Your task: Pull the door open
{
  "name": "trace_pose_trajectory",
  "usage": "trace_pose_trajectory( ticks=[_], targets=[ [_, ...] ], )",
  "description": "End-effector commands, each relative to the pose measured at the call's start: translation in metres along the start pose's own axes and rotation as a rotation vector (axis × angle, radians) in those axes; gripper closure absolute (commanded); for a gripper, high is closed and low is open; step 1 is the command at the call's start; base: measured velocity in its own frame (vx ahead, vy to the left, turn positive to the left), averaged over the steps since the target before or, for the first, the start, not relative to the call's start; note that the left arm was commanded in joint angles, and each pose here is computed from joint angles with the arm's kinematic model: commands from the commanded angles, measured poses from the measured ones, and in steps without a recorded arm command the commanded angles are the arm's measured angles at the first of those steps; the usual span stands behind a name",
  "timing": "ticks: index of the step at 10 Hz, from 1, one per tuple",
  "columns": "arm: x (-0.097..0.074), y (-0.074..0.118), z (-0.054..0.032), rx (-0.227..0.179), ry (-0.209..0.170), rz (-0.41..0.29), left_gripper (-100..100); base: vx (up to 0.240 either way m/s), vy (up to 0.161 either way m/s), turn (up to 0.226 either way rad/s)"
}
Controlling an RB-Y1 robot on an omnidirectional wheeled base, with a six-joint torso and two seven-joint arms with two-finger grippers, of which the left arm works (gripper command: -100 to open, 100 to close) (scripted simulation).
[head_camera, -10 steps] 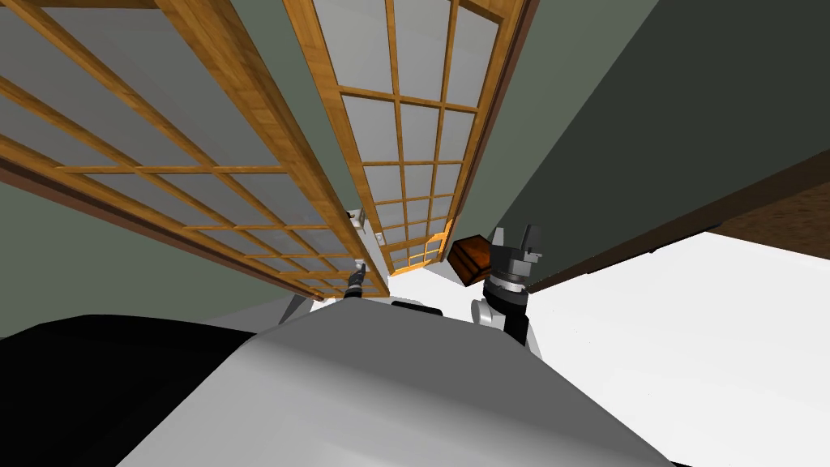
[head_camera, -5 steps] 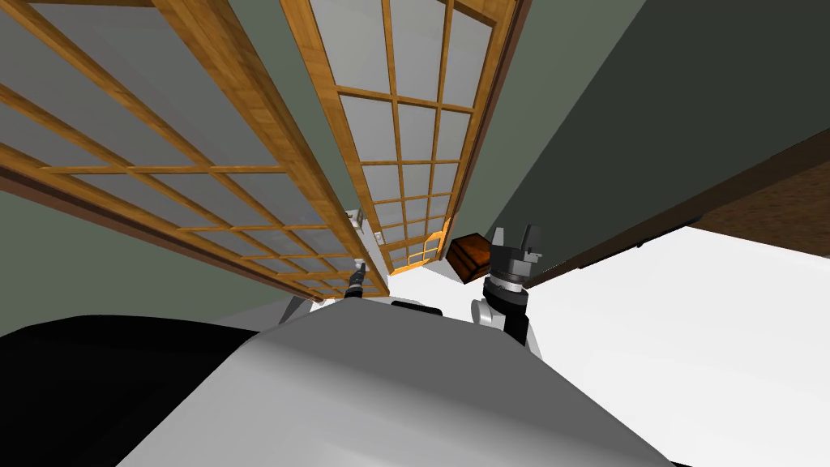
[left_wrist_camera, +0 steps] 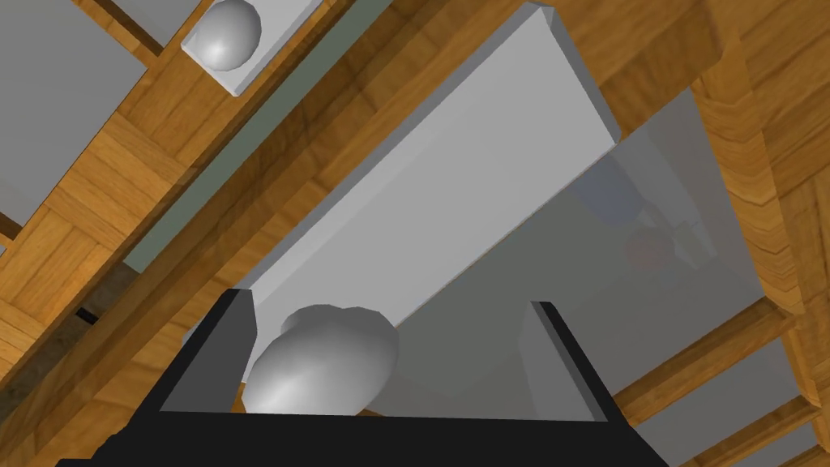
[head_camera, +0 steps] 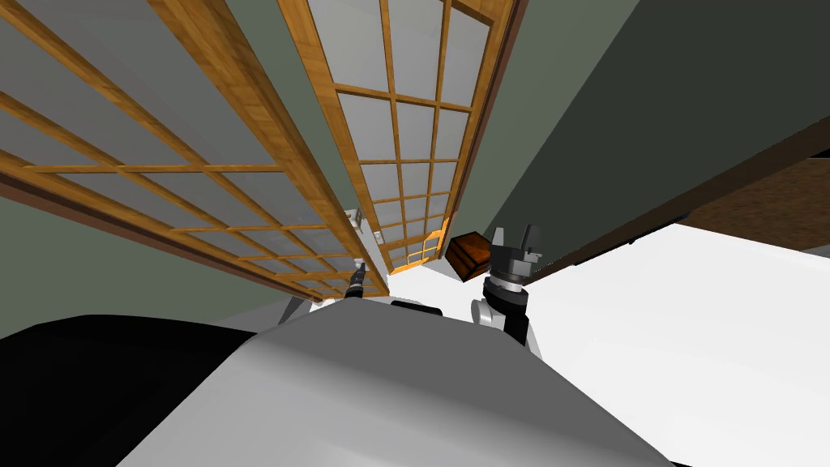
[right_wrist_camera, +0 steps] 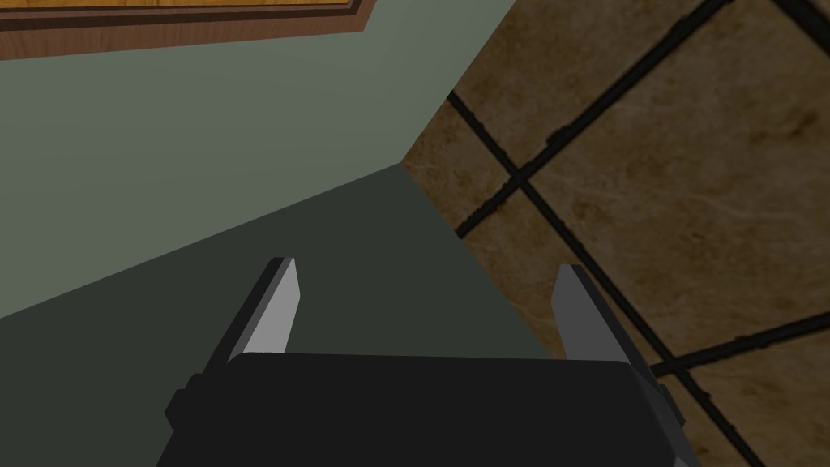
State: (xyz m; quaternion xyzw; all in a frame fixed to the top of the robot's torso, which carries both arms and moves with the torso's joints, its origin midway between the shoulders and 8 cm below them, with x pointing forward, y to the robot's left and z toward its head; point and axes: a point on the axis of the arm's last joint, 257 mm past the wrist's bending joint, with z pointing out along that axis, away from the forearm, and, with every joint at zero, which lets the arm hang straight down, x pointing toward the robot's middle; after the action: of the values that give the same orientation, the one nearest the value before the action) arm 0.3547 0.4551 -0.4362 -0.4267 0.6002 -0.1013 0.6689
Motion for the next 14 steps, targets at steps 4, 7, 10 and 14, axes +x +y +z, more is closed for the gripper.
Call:
trace_pose_trajectory(
  ticks=[4,7,10,14],
  targets=[
    [-0.014,0.012,0.0024,-0.012,-0.022,-0.091,100,-0.022,0.003,-0.026],
    [-0.014,0.009,0.0048,-0.006,-0.022,-0.167,100,-0.051,0.019,-0.07],
    [-0.013,0.007,0.0075,-0.001,-0.022,-0.247,100,-0.037,0.013,-0.049],
    [-0.012,0.004,0.0101,0.005,-0.021,-0.348,100,-0.029,0.007,-0.044]
  ],
)
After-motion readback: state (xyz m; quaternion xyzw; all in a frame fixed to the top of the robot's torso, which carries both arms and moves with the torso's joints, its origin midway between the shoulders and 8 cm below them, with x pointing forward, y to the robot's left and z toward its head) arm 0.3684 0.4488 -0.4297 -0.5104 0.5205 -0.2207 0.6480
